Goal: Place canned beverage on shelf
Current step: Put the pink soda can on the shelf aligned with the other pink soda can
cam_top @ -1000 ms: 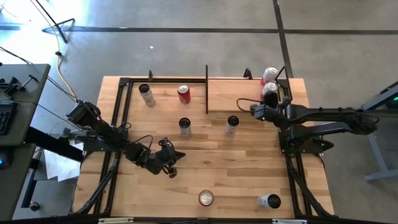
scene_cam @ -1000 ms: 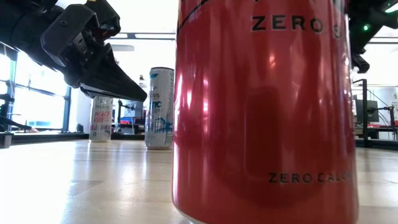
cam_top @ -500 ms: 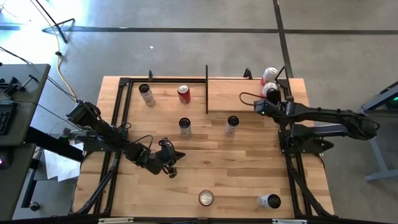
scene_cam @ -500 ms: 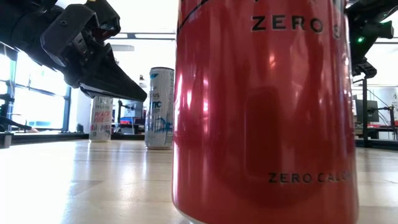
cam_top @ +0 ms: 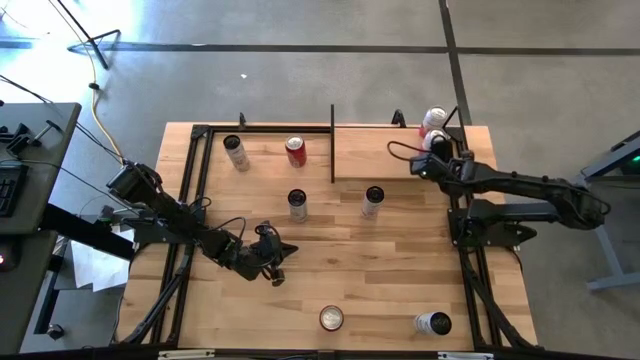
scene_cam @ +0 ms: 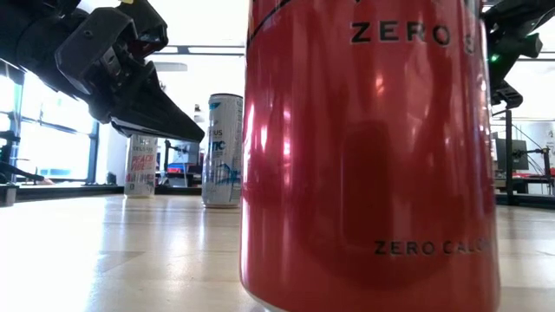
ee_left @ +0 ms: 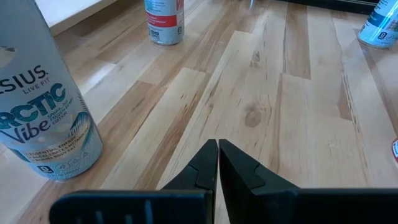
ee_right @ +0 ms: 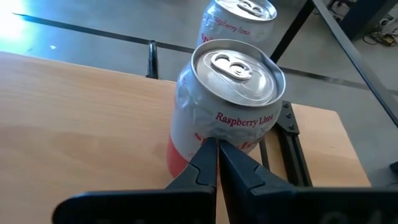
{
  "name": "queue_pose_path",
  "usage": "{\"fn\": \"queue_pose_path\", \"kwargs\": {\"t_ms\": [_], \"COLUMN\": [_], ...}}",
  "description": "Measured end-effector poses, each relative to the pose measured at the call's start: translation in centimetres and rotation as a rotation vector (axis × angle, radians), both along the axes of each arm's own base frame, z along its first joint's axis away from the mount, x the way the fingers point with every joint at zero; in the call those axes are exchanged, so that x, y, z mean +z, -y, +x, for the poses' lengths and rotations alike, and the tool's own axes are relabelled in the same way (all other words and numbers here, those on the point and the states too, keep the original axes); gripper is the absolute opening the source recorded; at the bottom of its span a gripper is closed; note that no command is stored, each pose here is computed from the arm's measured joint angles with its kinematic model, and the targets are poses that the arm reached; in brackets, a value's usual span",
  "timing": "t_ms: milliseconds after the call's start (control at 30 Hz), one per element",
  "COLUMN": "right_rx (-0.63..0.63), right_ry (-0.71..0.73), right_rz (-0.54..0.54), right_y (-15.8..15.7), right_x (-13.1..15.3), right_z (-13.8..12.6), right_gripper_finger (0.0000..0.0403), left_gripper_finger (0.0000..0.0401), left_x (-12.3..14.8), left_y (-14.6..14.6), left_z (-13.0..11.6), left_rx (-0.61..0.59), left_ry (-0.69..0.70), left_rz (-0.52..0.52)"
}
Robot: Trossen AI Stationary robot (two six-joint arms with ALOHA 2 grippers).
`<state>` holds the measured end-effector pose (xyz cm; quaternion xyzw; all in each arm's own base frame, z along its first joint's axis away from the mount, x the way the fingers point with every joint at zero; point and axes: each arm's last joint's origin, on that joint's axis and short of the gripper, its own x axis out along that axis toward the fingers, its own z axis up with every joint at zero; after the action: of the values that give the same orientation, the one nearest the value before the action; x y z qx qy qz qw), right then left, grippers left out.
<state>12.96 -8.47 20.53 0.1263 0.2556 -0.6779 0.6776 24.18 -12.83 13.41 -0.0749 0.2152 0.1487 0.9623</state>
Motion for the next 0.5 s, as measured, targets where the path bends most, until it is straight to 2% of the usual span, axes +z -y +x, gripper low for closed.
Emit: {"fn": "queue_pose_path", "kwargs": {"t_ms": [300, 500], "right_rx": [0.009, 0.081], "right_ry": [0.000, 0.011], "right_rz": [0.001, 0.024], "right_y": [0.3, 0.1], "right_x": [0.1, 1.4], "right_z": [0.1, 0.6], "right_gripper_finger": [0.0000, 0.0000], "left_gripper_finger": [0.0007, 0.0007], "left_x": [0.0, 0.0], "left_y": [0.0, 0.0], "left_z": [0.0, 0.0], "left_rx": [0.000, -0.010], "left_ry": [0.000, -0.006], "left_rz": [0.000, 0.013]}}
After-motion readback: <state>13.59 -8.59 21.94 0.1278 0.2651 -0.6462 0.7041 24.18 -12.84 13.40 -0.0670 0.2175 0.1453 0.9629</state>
